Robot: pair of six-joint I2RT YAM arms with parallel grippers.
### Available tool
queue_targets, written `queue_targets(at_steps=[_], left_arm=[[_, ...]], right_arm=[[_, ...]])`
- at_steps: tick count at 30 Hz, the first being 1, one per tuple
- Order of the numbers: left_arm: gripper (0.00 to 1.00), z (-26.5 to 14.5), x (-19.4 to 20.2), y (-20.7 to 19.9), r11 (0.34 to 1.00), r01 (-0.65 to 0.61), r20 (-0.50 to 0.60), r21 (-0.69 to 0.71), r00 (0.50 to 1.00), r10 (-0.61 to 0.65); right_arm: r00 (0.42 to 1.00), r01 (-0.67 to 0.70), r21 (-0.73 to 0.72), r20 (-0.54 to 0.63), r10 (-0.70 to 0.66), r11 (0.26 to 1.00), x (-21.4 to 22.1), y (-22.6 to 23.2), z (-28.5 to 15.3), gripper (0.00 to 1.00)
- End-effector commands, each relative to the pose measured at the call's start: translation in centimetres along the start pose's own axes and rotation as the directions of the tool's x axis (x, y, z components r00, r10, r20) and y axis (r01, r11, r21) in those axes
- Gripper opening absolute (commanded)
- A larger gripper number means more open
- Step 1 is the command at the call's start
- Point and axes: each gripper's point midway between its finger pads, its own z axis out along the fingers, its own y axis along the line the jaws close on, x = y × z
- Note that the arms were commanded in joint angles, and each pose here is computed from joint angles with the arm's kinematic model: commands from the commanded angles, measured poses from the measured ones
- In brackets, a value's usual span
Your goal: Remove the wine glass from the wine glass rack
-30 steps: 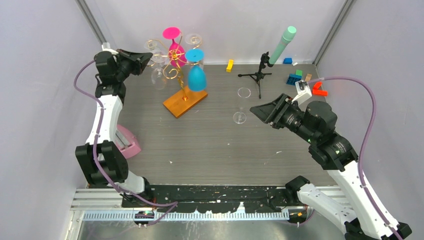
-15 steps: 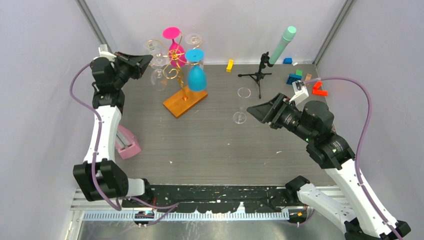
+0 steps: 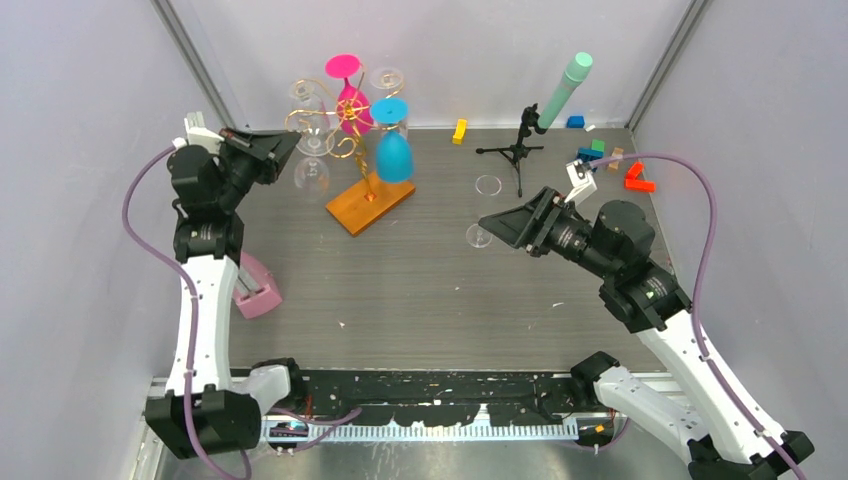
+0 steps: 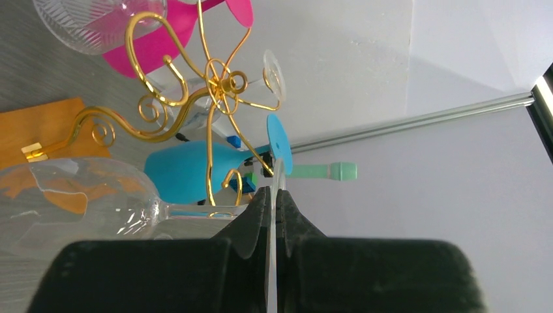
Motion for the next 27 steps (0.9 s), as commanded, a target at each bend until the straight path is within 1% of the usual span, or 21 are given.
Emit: queue_targets(at_steps=[1, 2, 3, 4, 5, 6, 8, 9, 12, 13, 14, 15, 16, 17, 18, 19, 20, 21, 23, 25, 27], left_arm=[[0.0, -2.6, 0.5, -1.6, 0.999, -0.032, 0.025, 0.035, 0.999, 0.031], [0.0, -3.1, 0.9, -1.5, 0.999, -0.024, 0.02, 0.03, 1.0, 0.023], [0.0, -3.6, 1.3, -1.3, 1.0, -0.016, 0.013, 0.026, 1.0, 0.015], [0.0, -4.2, 1.8, -1.2, 1.0, -0.004, 0.003, 0.021, 1.0, 0.004], [0.0, -4.7, 2.3, -1.2, 1.0, 0.006, -0.004, 0.022, 1.0, -0.006], [0.0, -5.2, 2.8, -1.1, 1.0, 0.021, -0.014, 0.023, 1.0, -0.021], [0.0, -6.3, 3.8, -1.0, 0.998, 0.051, -0.037, 0.027, 0.998, -0.05], [0.0, -6.8, 4.4, -0.7, 0.997, 0.076, -0.05, 0.024, 0.996, -0.075], [0.0, -8.2, 5.8, -0.5, 0.992, 0.124, -0.081, 0.026, 0.989, -0.122], [0.0, -8.6, 6.3, -0.2, 0.99, 0.14, -0.096, 0.025, 0.986, -0.137], [0.0, -9.0, 6.8, -0.2, 0.988, 0.154, -0.107, 0.027, 0.983, -0.151], [0.0, -9.4, 7.2, -0.2, 0.986, 0.166, -0.118, 0.027, 0.98, -0.162], [0.0, -9.7, 7.6, -0.1, 0.984, 0.176, -0.133, 0.023, 0.976, -0.171], [0.0, -9.9, 8.2, 0.0, 0.983, 0.183, -0.152, 0.016, 0.972, -0.178], [0.0, -10.1, 8.7, -0.1, 0.982, 0.187, -0.17, 0.012, 0.968, -0.182], [0.0, -10.1, 9.4, -0.1, 0.981, 0.195, -0.19, 0.009, 0.963, -0.189], [0.0, -10.2, 10.0, -0.1, 0.979, 0.204, -0.207, 0.007, 0.958, -0.199], [0.0, -10.2, 10.5, -0.2, 0.978, 0.21, -0.221, 0.009, 0.954, -0.203], [0.0, -10.4, 11.1, -0.3, 0.975, 0.222, -0.241, 0.008, 0.947, -0.214], [0.0, -10.7, 12.1, -0.8, 0.972, 0.233, -0.283, 0.015, 0.934, -0.219], [0.0, -10.9, 12.5, -1.0, 0.97, 0.242, -0.3, 0.015, 0.927, -0.227]], right_arm=[[0.998, 0.055, -0.196, 0.024, -0.051, 0.979, -0.7, 3.6, 0.1, 0.65], [0.998, 0.057, -0.216, 0.011, -0.056, 0.975, -0.2, 3.5, 0.3, 0.65], [0.997, 0.075, -0.252, 0.031, -0.069, 0.965, -0.5, 4.2, 0.3, 0.65], [0.997, 0.078, -0.268, 0.024, -0.074, 0.96, 0.0, 4.1, 0.7, 0.65], [0.995, 0.101, -0.309, 0.052, -0.09, 0.946, -0.3, 4.9, 0.7, 0.65], [0.995, 0.1, -0.317, 0.041, -0.092, 0.943, 0.3, 4.6, 1.2, 0.65], [0.988, 0.154, -0.367, 0.072, -0.137, 0.918, 0.7, 5.4, 1.8, 0.65], [0.986, 0.168, -0.36, 0.084, -0.147, 0.918, 0.9, 5.3, 2.3, 0.65], [0.961, 0.274, -0.379, 0.074, -0.266, 0.884, 3.7, 6.0, 4.1, 0.66], [0.954, 0.298, -0.37, 0.085, -0.287, 0.88, 4.0, 6.1, 4.6, 0.66], [0.939, 0.339, -0.396, 0.08, -0.336, 0.853, 5.4, 6.8, 5.3, 0.66], [0.933, 0.348, -0.404, 0.062, -0.354, 0.846, 6.9, 6.9, 6.1, 0.66], [0.918, 0.388, -0.419, 0.097, -0.384, 0.821, 6.9, 7.4, 6.5, 0.66], [0.913, 0.395, -0.428, 0.084, -0.399, 0.813, 8.1, 7.4, 7.2, 0.66], [0.9, 0.429, -0.45, 0.136, -0.414, 0.783, 7.9, 8.2, 7.4, 0.66], [0.896, 0.433, -0.458, 0.124, -0.426, 0.777, 9.1, 7.7, 8.2, 0.66], [0.885, 0.461, -0.479, 0.183, -0.428, 0.747, 8.9, 8.3, 8.3, 0.65], [0.878, 0.474, -0.486, 0.191, -0.44, 0.735, 9.6, 8.1, 9.0, 0.65], [0.861, 0.508, -0.513, 0.294, -0.414, 0.692, 9.1, 9.3, 9.4, 0.65], [0.852, 0.524, -0.509, 0.325, -0.412, 0.683, 9.3, 9.0, 10.4, 0.65], [0.842, 0.539, -0.501, 0.341, -0.418, 0.677, 9.6, 8.8, 11.3, 0.65]])
